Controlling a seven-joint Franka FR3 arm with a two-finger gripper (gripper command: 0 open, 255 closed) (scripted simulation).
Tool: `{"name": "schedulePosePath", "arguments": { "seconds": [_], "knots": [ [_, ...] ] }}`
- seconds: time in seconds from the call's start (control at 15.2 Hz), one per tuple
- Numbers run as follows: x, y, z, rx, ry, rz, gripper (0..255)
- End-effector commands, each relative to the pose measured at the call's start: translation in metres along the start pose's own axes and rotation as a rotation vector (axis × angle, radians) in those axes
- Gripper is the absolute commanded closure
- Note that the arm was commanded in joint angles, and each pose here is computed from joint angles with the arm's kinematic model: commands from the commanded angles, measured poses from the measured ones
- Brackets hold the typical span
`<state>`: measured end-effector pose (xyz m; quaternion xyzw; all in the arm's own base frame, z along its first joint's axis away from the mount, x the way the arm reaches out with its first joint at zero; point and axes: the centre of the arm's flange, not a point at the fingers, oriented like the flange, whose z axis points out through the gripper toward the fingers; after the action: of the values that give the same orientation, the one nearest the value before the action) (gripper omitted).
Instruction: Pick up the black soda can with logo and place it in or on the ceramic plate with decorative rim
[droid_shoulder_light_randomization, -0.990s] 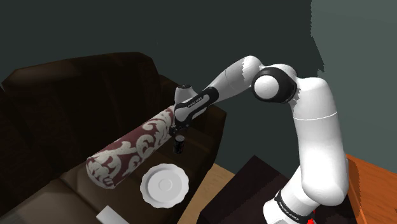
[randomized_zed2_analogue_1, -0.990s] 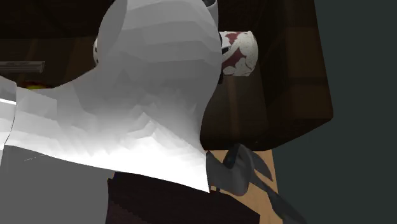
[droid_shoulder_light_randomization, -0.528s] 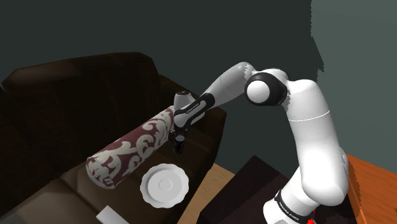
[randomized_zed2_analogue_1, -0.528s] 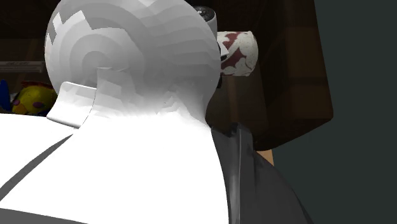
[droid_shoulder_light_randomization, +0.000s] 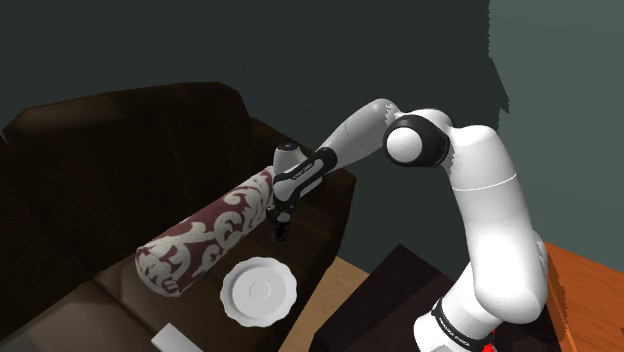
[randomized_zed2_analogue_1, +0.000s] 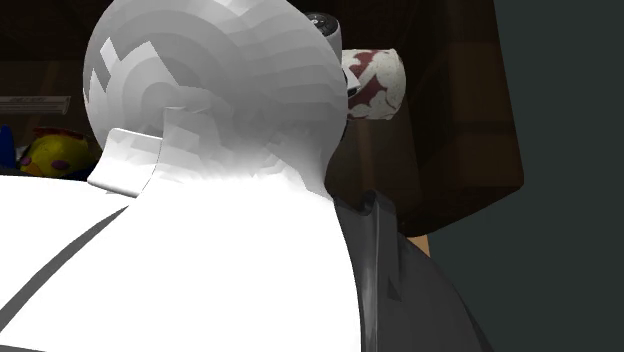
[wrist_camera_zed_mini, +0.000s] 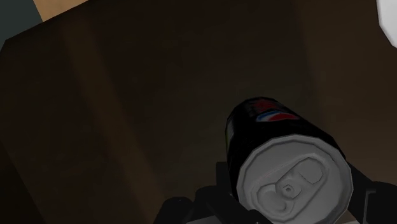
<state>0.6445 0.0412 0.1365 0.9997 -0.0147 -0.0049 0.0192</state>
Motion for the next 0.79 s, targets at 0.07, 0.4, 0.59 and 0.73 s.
{"name": "schedulePosePath", "arguments": {
  "seconds": [0.07,0.4,0.59,0.73],
  "knots": [
    [0.0,0.0,0.0,0.0,0.0,0.0,255],
    [0.0,0.0,0.0,0.0,0.0,0.0,255],
    [0.0,0.0,-0.005,0.0,0.0,0.0,255],
    [0.0,0.001,-0.016,0.0,0.0,0.0,255]
  ]
}}
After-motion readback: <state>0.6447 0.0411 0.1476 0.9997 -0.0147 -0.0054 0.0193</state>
